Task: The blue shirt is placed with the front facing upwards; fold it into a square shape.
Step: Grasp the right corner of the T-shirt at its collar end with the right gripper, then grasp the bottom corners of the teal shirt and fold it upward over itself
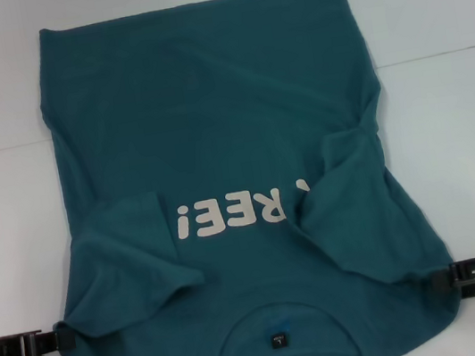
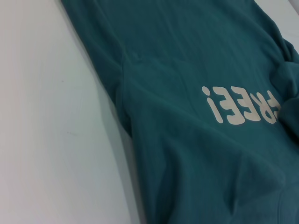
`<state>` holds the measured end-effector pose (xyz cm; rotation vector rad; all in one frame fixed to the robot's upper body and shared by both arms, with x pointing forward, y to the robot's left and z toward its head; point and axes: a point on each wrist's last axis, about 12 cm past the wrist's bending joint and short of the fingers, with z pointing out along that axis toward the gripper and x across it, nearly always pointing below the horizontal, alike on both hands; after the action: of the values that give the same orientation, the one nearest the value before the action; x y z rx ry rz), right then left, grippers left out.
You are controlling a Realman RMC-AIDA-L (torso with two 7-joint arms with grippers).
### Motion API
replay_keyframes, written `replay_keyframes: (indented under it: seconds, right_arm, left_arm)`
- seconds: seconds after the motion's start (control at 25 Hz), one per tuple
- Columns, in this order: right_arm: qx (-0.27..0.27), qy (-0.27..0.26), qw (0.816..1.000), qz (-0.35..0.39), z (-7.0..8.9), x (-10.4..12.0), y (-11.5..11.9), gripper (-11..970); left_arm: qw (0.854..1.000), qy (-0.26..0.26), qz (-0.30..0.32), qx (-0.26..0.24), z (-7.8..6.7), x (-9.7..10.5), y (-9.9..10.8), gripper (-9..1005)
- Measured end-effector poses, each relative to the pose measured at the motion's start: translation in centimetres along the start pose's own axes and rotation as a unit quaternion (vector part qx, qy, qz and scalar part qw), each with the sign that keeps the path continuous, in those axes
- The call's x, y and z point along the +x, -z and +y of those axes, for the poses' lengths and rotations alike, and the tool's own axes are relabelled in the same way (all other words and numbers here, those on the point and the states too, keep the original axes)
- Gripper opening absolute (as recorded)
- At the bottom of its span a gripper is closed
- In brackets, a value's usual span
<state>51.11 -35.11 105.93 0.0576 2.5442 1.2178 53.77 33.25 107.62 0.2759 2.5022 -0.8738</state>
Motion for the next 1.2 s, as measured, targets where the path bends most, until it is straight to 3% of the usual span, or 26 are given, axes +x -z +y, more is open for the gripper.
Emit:
replay_keyframes:
  seconds: [0.4,1.04,1.2]
  right_arm:
    - [0.009,-0.014,1.0,-0.006,-0.14,-0.38,0.32,436]
    - [0.021,-0.023,1.0,-0.003,-0.32,-0.45,0.23,33]
    - [0.017,-0.023,1.0,-0.004,-0.38,-0.23,0.4,32]
  left_arm:
    - [1.0,0.001,-0.001,0.0,0.03,0.01,0.04,19]
    - [1.0,-0.002,-0.002,-0.003,0.04,-0.13,-0.06,18]
    - [1.0,-0.001,-0.003,-0.003,0.05,-0.14,-0.04,18]
